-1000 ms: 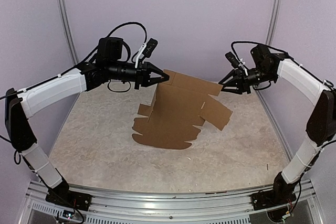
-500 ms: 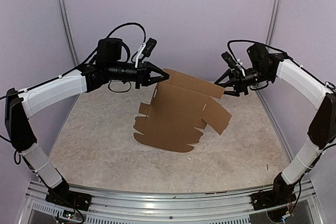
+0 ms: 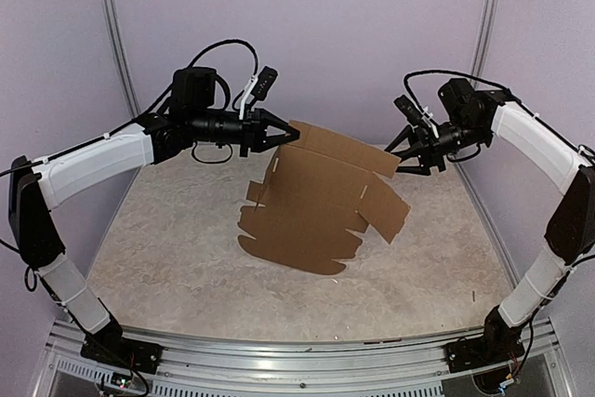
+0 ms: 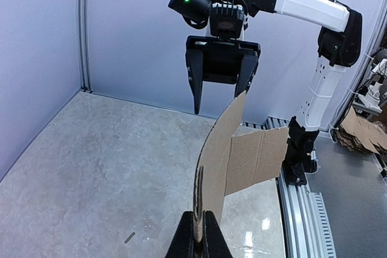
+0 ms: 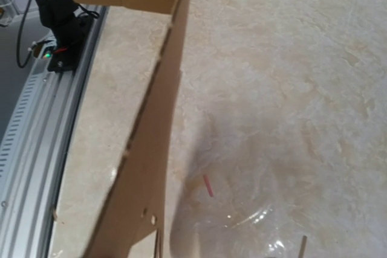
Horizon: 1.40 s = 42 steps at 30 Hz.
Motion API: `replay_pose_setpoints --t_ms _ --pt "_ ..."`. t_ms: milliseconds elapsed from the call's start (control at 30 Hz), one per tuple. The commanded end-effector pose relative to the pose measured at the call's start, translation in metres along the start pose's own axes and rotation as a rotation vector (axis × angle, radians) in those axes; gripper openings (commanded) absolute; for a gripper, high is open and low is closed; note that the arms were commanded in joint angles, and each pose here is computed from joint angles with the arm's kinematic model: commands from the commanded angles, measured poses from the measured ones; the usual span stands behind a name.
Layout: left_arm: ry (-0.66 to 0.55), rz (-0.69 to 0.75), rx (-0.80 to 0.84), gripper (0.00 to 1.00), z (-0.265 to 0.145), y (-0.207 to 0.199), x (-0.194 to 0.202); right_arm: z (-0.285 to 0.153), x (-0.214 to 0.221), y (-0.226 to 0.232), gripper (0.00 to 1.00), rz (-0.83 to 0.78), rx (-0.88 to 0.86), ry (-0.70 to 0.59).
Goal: Fold the paper box
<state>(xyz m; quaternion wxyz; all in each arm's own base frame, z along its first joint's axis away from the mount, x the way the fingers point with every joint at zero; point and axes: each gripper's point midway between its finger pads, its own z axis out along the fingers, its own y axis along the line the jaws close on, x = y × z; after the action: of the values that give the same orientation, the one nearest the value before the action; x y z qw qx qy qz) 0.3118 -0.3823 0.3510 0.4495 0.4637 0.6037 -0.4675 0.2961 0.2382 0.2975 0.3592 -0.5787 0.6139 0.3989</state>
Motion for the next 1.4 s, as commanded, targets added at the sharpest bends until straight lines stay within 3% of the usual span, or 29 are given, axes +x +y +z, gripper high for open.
replay_pose_setpoints --t_ms 0,400,600,700,1000,1233,1367 --pt "-0.022 0.006 -0.03 0.0 -0.001 0.006 -0.003 0.003 -0.013 0.015 0.49 0.015 -0.069 -0.047" --pt "-0.016 0.002 -0.012 0.0 0.001 0.001 -0.001 -0.002 -0.016 0.004 0.56 0.047 0.007 -0.013" --pt "-0.032 0.02 -0.012 0.0 -0.006 -0.004 -0.005 -0.018 0.004 0.008 0.63 -0.008 0.045 0.133" --pt "-0.026 0.01 -0.01 0.0 -0.007 -0.005 0.0 -0.019 0.012 0.017 0.68 0.014 -0.018 0.151" --pt "-0.055 0.042 -0.018 0.0 -0.008 -0.006 -0.006 -0.01 0.007 0.016 0.73 0.08 -0.086 0.085" --pt "-0.048 0.04 -0.058 0.0 -0.013 -0.003 -0.005 -0.011 0.016 0.016 0.75 0.05 -0.065 0.14" --pt "-0.055 0.04 -0.06 0.0 -0.013 -0.004 -0.005 -0.009 0.011 0.02 0.76 0.06 -0.091 0.095"
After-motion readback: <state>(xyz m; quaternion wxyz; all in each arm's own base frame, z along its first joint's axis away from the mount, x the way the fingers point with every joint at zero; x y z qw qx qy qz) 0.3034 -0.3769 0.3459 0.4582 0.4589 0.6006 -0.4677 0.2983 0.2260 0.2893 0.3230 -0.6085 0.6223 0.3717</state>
